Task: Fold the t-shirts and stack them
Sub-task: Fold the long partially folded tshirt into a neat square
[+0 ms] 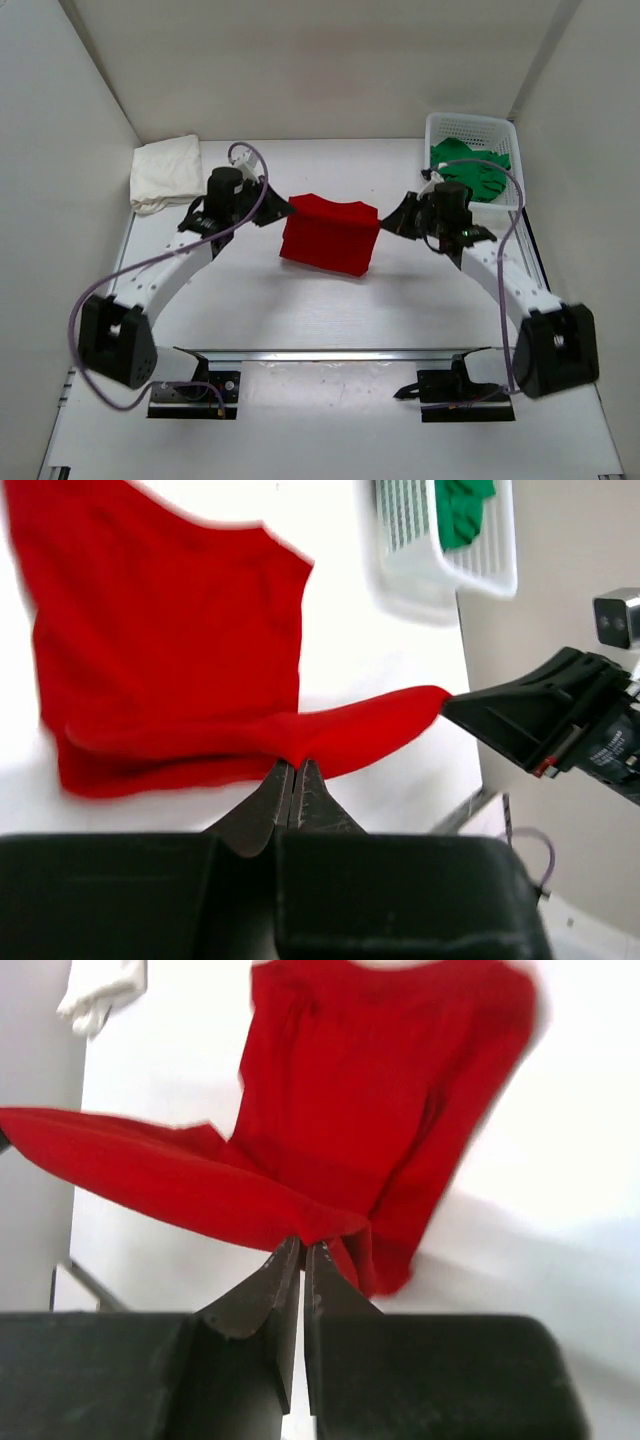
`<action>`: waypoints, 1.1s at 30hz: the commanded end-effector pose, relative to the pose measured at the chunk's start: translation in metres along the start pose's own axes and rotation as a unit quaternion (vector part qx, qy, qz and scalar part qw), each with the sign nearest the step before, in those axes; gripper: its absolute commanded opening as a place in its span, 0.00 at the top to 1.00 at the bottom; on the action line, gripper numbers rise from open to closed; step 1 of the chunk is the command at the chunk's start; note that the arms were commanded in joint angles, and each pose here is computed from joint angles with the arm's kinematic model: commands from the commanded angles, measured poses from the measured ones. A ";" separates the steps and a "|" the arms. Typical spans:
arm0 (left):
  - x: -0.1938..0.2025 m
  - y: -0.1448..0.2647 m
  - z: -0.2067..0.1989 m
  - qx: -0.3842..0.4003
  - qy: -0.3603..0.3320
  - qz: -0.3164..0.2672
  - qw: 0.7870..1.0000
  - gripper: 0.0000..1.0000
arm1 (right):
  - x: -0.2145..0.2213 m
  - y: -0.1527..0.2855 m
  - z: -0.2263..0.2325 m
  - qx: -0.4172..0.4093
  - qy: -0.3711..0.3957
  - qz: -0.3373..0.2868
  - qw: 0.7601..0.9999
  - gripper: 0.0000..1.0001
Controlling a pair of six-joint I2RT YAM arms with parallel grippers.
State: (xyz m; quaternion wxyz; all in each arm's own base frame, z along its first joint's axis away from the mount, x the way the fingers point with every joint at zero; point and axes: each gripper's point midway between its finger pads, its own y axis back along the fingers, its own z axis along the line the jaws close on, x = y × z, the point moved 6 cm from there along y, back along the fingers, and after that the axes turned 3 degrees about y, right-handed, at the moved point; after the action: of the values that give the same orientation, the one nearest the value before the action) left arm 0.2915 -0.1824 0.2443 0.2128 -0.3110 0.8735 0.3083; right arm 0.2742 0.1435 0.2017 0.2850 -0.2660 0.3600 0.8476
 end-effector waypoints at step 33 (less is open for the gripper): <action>0.063 -0.137 0.111 -0.076 0.104 0.069 0.989 0.71 | 0.042 -0.133 -0.075 0.013 -0.019 0.128 0.991 1.00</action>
State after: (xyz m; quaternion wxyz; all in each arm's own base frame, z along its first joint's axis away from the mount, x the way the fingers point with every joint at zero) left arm 0.3680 -0.2378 0.0896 0.1040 -0.2743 0.8845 0.3629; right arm 0.3489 0.1798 0.0781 0.1653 -0.1927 0.4076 0.8772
